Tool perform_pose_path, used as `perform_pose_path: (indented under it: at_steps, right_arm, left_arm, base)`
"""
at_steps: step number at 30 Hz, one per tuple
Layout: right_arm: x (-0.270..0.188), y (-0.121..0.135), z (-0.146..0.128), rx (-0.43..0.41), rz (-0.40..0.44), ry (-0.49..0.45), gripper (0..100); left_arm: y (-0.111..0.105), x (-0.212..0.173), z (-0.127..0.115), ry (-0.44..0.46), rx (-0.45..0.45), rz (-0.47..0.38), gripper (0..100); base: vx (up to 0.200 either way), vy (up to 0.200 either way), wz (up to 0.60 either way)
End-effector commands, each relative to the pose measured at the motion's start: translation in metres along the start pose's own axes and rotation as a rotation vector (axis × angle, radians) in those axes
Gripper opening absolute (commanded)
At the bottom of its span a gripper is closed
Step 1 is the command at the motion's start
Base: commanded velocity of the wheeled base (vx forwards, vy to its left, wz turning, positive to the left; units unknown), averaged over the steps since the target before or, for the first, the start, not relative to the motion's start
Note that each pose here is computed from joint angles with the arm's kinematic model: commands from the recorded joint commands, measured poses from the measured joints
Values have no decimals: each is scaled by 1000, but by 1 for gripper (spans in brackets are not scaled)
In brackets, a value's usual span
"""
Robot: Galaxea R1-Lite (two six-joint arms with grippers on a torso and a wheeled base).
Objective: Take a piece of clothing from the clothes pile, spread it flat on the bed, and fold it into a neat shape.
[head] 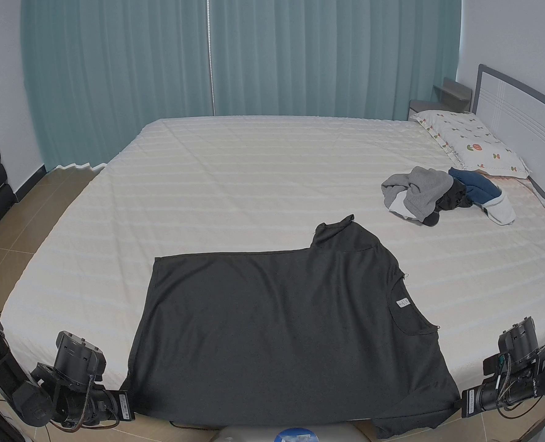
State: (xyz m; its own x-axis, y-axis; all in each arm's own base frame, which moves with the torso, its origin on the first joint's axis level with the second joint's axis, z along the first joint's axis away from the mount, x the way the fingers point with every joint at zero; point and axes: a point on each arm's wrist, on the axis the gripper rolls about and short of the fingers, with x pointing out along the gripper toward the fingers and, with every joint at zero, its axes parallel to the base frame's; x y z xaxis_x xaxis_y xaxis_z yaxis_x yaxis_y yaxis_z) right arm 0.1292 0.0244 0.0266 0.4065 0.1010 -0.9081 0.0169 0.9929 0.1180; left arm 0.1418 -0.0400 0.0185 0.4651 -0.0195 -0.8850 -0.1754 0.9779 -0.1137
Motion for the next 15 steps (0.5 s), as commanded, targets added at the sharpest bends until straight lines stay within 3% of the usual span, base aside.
perform_pose_path:
  at_steps: [1, 7, 15]
  right_arm:
    - [-3, 0, 1, 2, 8, -23, 0]
    - [-4, 5, 25, 19, 29, -111, 0]
    - [-10, 12, 60, 126, 61, -243, 0]
  left_arm:
    - [1, -3, 0, -16, -5, -9, 0]
    - [-2, -2, 10, -65, -36, -23, 0]
    - [-7, -7, 41, -294, -141, -105, 0]
  base:
    - [0, 0, 0]
    - [0, 0, 0]
    - [0, 0, 0]
